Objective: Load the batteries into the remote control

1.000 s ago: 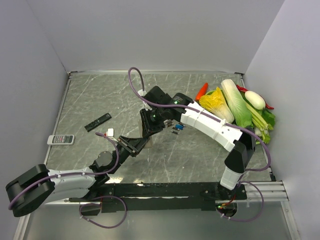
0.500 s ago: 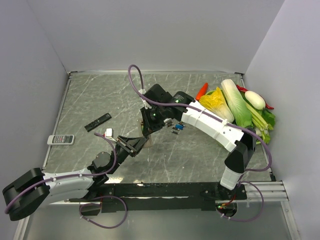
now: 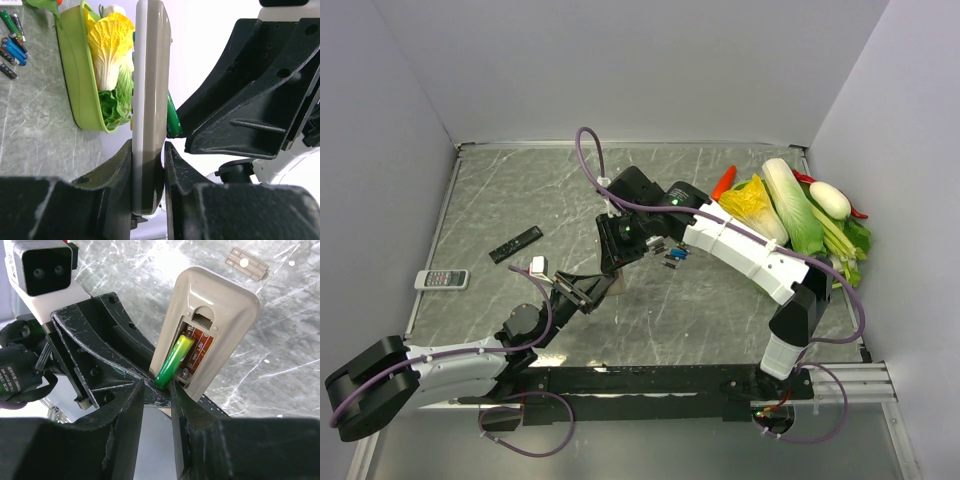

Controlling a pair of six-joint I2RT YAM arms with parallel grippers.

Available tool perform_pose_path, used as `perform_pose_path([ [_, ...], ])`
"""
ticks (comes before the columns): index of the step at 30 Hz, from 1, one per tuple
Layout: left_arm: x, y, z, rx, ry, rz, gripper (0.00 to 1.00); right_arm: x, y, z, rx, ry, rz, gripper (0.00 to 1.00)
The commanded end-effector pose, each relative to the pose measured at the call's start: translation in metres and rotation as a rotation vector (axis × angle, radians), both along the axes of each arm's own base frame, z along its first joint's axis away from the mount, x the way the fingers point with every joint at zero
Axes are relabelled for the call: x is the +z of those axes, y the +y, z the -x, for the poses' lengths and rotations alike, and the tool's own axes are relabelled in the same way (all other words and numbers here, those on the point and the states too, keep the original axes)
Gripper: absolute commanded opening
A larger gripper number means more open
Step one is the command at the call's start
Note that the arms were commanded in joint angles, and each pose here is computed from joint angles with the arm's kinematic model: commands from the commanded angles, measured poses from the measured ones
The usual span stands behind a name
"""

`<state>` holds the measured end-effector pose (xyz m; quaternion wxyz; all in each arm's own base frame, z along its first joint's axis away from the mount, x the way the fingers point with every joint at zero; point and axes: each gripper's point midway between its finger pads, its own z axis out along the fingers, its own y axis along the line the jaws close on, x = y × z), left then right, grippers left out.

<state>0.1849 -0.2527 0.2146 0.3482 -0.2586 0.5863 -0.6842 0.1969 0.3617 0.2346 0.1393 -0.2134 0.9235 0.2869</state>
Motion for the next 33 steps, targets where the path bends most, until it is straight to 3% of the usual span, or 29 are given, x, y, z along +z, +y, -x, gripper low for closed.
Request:
perform_pose_path([
  [1, 0.006, 0.011, 0.013, -0.026, -0.025, 0.081, 0.01, 0.005, 0.001, -0.004, -0.006, -0.023, 0.012, 0.37],
  [14, 0.008, 0.013, 0.018, -0.053, -0.011, 0.13, 0.01, 0.025, -0.01, -0.005, 0.028, -0.119, 0.006, 0.45],
  [25, 0.012, 0.011, 0.02, -0.069, -0.019, 0.145, 0.01, 0.023, -0.013, -0.006, 0.069, -0.145, 0.019, 0.43],
  [33, 0.024, 0.016, 0.027, -0.099, -0.025, 0.227, 0.01, 0.028, -0.015, -0.005, 0.102, -0.163, 0.024, 0.44],
])
